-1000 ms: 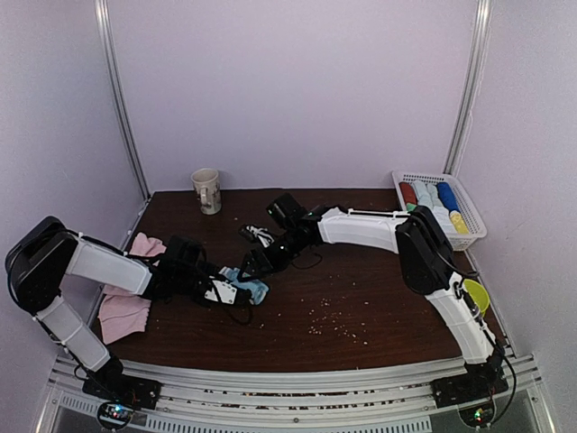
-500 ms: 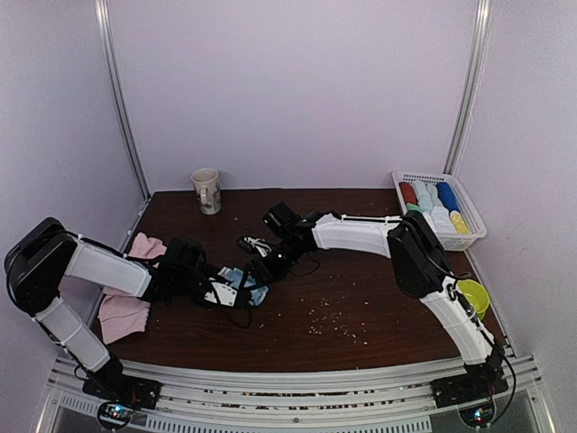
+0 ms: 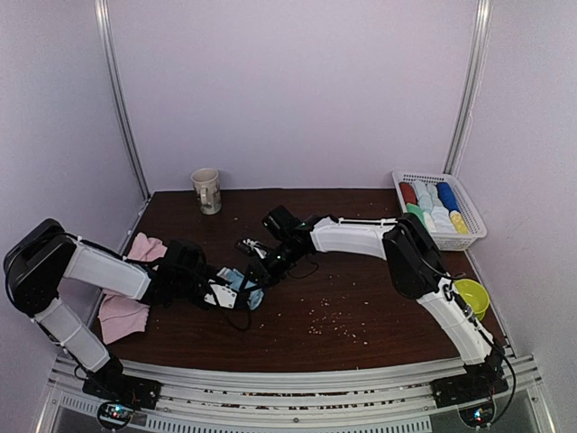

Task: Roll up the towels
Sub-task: Pick up the towel from the center of the board.

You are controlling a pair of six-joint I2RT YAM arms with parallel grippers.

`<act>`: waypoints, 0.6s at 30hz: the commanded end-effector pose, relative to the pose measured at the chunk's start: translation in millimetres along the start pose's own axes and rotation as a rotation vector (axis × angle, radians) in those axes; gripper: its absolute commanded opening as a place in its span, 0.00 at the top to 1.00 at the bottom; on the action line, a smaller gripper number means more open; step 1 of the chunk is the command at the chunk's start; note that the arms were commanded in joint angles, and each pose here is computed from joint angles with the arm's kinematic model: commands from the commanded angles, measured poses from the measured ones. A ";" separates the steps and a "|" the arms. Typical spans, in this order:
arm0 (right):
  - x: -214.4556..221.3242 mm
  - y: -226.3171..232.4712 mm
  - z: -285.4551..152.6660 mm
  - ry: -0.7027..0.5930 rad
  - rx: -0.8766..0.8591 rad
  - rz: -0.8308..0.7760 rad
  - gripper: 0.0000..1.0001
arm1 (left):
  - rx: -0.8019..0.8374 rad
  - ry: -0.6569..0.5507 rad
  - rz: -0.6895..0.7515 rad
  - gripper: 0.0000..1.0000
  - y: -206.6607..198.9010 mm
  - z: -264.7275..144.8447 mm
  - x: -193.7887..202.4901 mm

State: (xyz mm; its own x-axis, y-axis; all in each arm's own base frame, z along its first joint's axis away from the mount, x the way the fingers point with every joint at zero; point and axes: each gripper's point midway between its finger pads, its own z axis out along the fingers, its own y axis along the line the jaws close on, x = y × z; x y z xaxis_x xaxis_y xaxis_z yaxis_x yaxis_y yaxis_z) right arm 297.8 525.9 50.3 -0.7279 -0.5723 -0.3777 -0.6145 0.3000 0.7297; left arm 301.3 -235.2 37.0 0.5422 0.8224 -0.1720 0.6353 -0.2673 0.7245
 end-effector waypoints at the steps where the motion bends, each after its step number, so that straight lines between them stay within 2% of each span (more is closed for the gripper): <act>1: 13.2 6.6 15.6 0.037 -0.082 0.029 0.88 | -0.013 -0.017 -0.009 0.76 0.6 -2.3 -5.9; 4: 9.0 7.1 9.9 0.019 -0.074 0.025 1.00 | -0.054 -0.046 -0.054 0.69 16.8 -9.9 -12.6; 7: -0.6 6.6 -4.5 -0.024 -0.053 0.017 1.00 | -0.109 -0.092 -0.109 0.49 40.0 -24.5 -22.0; 13: -28.5 11.8 -59.4 -0.173 -0.007 -0.011 1.00 | -0.172 -0.174 -0.256 0.19 83.2 -62.9 -24.5; 18: -50.3 14.7 -116.8 -0.304 0.031 -0.029 1.00 | -0.194 -0.179 -0.409 0.10 95.3 -84.4 -6.0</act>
State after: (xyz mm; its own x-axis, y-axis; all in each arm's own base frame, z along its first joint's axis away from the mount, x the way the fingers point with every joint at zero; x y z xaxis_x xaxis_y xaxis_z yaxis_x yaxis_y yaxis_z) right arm 318.9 487.5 71.1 -0.7962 -0.4661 -0.3858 -0.5631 0.3374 0.7544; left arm 311.5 -236.1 153.1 0.4640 0.7657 -0.4454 0.6388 0.0591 0.7671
